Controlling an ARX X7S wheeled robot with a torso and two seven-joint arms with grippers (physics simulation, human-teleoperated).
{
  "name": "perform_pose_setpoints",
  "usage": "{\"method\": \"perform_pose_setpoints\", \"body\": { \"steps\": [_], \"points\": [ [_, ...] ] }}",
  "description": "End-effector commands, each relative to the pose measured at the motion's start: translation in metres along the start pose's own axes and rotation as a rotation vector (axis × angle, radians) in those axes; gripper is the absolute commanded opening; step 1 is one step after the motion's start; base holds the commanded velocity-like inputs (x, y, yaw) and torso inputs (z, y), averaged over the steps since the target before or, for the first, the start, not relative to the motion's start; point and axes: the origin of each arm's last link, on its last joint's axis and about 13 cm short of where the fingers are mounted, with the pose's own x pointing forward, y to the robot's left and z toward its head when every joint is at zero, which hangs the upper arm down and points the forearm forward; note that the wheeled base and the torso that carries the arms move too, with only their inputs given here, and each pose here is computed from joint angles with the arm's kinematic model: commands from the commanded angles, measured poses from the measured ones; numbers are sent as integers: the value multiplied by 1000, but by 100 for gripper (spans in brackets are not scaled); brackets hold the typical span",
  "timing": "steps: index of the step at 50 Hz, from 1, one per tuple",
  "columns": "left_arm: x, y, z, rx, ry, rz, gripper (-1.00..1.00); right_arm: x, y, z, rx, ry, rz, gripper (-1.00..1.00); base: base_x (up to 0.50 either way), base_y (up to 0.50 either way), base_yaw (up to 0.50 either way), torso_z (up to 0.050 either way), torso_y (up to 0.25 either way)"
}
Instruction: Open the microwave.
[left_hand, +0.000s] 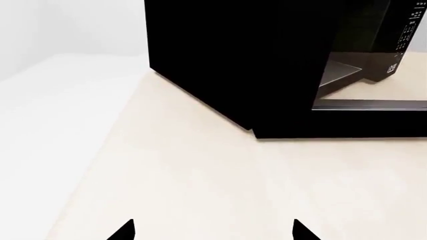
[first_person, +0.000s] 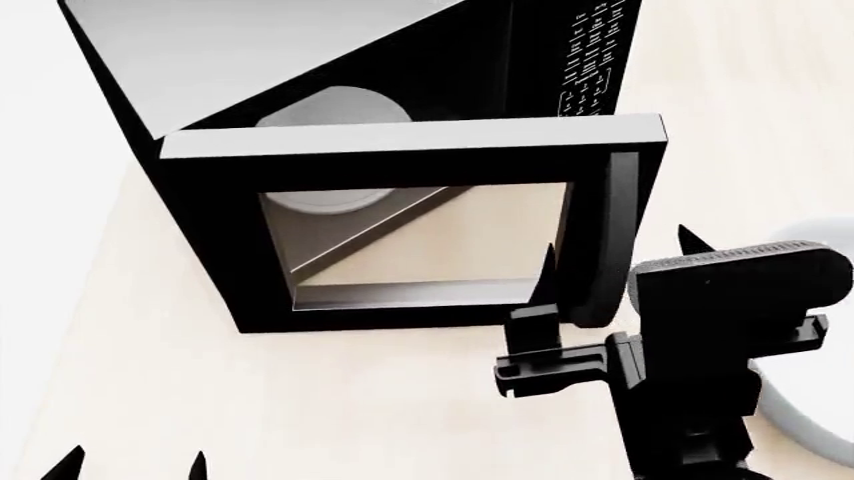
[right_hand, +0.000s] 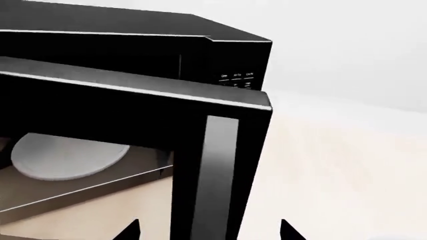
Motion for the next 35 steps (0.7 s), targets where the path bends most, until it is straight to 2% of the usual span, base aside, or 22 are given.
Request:
{"method": "perform_pose_setpoints", "body": {
  "steps": [1,13,14,20,26,35],
  "points": [
    [-1,0,-1,-9,10,3,100,-17,-8,15,-2,-56,-16,100,0,0,0,0,0],
    [-2,-1,-1,-8,10,-1,100,-41,-12,51,-38,-82,-14,100,0,0,0,0,0],
    [-2,-1,-1,-8,10,-3,100,-46,-12,61,-92,-107,-19,100,0,0,0,0,0],
    [-3,-1,0,-8,8,-3,100,-54,-11,90,-119,-150,-49,100,0,0,0,0,0],
    [-4,-1,0,-9,6,-6,100,-57,-10,117,-87,-191,-32,100,0,0,0,0,0],
    [-4,-2,1,-13,5,-11,100,-55,-10,153,-131,-229,-32,100,0,0,0,0,0]
  ]
}}
